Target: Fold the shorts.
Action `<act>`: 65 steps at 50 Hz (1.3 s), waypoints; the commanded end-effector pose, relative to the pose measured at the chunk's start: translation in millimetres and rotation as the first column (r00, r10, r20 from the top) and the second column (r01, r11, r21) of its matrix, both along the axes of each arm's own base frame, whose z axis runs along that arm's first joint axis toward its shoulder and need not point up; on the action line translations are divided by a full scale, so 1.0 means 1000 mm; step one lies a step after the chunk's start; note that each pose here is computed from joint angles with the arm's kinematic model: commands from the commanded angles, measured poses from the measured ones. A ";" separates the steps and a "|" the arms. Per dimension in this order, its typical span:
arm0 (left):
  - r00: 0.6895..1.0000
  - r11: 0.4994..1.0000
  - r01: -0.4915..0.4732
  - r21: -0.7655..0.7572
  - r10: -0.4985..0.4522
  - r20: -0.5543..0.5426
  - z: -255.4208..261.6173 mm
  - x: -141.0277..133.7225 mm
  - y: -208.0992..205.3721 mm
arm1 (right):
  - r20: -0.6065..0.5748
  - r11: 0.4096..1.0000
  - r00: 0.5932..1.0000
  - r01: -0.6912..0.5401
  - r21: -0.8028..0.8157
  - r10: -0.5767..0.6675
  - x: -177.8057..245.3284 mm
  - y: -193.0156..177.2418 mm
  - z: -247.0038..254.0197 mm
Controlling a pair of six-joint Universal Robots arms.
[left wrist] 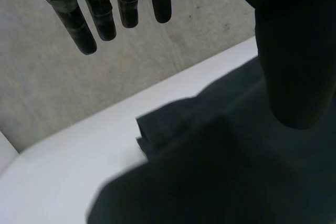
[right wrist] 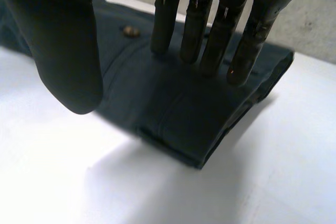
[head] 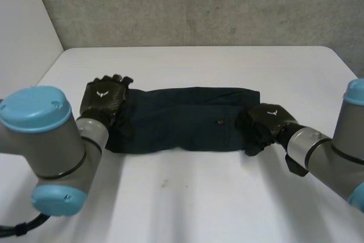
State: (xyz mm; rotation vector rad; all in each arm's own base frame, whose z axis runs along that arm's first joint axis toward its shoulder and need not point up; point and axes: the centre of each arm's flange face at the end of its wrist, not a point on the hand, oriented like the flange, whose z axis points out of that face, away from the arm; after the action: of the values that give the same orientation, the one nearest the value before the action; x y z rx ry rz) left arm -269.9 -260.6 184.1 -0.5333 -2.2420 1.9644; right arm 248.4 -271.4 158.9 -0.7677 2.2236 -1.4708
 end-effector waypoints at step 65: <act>0.996 0.995 -0.004 -0.102 -0.005 -0.092 0.053 0.005 0.013 | -0.580 0.711 0.790 -0.524 -0.469 0.200 0.065 0.027 0.063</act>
State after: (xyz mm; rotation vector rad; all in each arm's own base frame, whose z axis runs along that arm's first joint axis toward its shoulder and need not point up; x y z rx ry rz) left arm -258.6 -244.6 225.4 -0.4601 -2.1529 2.0379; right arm 220.2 -298.9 212.1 -1.6862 2.1720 -1.9247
